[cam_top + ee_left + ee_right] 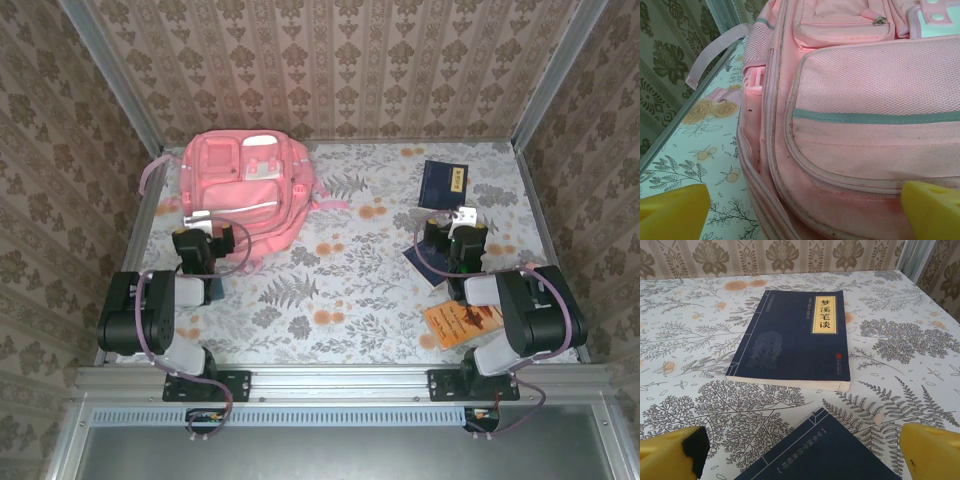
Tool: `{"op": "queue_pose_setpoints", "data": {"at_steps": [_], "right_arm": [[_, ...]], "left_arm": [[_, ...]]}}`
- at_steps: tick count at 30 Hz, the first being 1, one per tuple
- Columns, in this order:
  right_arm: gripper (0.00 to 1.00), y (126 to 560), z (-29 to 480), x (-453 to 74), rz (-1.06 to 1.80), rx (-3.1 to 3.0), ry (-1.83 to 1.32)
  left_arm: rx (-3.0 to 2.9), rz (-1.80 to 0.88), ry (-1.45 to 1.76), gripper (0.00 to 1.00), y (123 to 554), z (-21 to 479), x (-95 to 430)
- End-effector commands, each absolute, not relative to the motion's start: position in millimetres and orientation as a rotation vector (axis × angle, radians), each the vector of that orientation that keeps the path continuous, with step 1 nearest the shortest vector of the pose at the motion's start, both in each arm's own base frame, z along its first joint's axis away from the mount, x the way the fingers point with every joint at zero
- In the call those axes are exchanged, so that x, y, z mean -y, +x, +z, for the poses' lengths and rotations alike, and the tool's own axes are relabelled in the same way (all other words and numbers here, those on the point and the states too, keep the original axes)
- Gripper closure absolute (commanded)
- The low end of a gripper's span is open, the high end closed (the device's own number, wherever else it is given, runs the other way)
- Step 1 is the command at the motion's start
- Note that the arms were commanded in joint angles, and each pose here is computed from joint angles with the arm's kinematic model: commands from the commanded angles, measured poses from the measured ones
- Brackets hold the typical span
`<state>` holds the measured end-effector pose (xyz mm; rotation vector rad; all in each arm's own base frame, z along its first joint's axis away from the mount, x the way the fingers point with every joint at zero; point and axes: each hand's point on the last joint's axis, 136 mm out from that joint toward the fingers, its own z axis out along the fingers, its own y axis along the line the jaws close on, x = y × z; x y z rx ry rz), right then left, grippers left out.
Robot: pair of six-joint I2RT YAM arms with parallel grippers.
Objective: Pack the student bag
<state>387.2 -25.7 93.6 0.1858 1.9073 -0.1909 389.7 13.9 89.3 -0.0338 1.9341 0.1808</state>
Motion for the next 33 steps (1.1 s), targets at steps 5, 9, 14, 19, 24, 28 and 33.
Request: {"op": "queue_pose_setpoints", "data": {"at_steps": [5,9,14,19,24,28,33], "right_arm": [[0.00,393,102,27,-0.173,-1.876,0.206],[0.00,393,101,27,-0.174,-1.878,0.205],[0.00,393,102,27,-0.174,-1.877,0.206],[0.00,393,101,27,-0.173,-1.880,0.207],[0.00,393,101,27,-0.173,-1.879,0.207],[0.00,393,106,26,-0.169,-1.872,0.198],[0.00,392,126,22,-0.178,-1.896,0.174]], "left_arm": [[-1.917,0.182,-0.007,0.00,396,96,-11],[-1.918,0.182,-0.007,0.00,396,96,-11],[-1.919,0.183,-0.008,0.00,396,95,-12],[-1.918,0.181,-0.008,0.00,396,96,-12],[-1.917,0.181,-0.008,0.00,396,96,-12],[-1.906,0.205,-0.025,0.00,395,99,-14],[-1.878,0.197,0.035,0.00,389,116,-3]]}}
